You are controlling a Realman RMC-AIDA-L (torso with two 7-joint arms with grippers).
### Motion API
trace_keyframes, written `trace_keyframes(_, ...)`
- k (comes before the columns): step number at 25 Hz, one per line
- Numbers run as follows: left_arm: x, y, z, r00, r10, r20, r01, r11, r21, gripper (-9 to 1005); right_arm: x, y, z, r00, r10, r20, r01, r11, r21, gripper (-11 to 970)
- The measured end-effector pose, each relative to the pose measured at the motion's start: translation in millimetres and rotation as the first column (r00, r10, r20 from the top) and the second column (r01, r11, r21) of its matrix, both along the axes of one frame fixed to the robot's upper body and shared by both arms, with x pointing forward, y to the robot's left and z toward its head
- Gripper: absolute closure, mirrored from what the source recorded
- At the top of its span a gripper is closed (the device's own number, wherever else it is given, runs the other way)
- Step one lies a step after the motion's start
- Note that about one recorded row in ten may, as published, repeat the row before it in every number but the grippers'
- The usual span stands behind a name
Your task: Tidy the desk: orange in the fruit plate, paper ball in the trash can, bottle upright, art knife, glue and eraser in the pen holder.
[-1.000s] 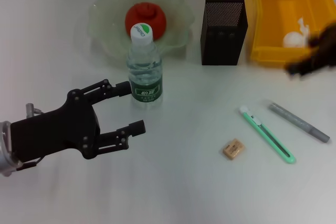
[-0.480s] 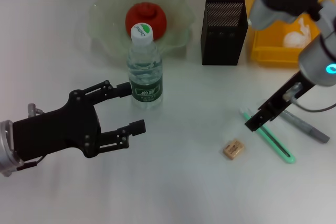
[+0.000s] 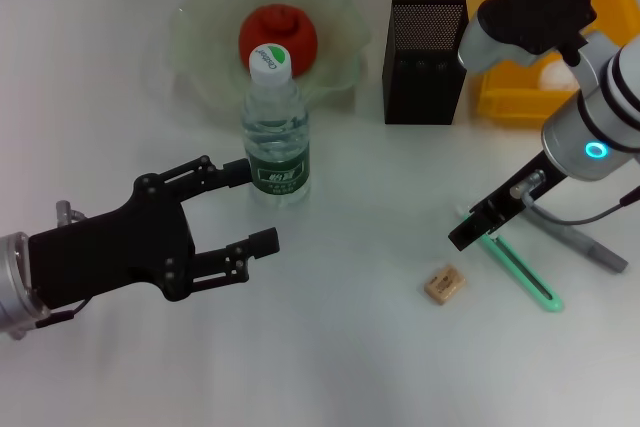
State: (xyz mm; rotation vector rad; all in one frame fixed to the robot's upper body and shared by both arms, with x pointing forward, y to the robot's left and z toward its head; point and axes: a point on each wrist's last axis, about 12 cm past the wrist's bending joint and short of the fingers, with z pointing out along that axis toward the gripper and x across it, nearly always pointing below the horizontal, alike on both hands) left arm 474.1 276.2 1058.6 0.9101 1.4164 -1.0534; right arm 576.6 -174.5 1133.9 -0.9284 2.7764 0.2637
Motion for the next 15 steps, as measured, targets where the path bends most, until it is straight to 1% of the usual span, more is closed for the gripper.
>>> trace_keyframes(2,-0.4,-0.4,0.0,1.000,-0.001,0.000,0.001,1.000,-0.003,201,0.7,-1.3,-4.8,1.000,-0.010,-0.006,0.010,1.000,-0.001,274)
trace_keyframes(7,-2.3,-2.2,-0.1,1.000,-0.004,0.001,0.004,1.000,-0.015,201,1.5,-1.6,-6.4,1.000,-0.011,-0.003,0.011,1.000,-0.001,351)
trace_keyframes(15,-2.9,-3.4,0.7,1.000,-0.011,0.004,0.012,1.000,-0.023,200,3.1,-3.5,-11.2,1.000,-0.015,-0.012,0.015,1.000,-0.013,563)
